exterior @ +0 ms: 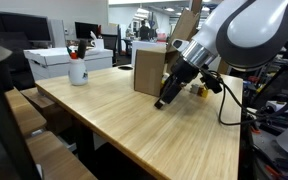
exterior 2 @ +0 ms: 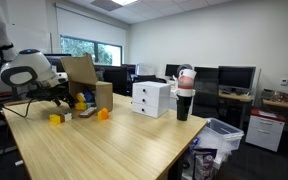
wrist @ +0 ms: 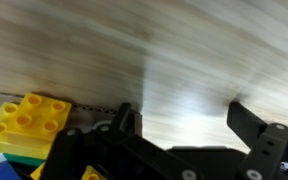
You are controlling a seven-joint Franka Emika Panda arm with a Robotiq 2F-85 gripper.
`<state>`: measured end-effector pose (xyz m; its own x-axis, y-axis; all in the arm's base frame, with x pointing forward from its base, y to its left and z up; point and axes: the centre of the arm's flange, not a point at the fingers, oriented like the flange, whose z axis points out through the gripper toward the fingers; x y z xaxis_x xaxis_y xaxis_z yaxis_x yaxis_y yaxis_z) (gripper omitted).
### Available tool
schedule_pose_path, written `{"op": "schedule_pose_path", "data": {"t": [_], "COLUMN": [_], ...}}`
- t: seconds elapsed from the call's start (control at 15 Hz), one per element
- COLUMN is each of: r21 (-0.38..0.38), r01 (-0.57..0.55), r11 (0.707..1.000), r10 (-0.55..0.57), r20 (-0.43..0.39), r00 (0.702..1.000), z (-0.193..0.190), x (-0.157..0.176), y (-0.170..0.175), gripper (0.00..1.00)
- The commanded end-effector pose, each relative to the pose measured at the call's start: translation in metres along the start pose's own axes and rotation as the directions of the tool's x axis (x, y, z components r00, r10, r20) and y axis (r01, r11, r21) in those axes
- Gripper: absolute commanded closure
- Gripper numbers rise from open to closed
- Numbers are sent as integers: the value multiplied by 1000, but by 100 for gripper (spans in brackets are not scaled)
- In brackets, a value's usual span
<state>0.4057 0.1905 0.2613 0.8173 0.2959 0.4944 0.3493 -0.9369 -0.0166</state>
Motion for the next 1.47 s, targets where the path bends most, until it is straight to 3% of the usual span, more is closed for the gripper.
{"op": "schedule_pose_path", "data": {"t": [0.0,0.27,0.87,1.4], "r21": [-45,-43,-69,-171], "r01": [24,58,158,246], "r11": [999,997,985,954], "r10": [-20,-53,-128,-148], "r20": [67,116,314,446], "r00": [998,992,941,883], "z": [-32,-40,-45,-102], "x": [28,38,71,122], "y": [-9,-8,5,-33], "gripper": [0,0,0,0]}}
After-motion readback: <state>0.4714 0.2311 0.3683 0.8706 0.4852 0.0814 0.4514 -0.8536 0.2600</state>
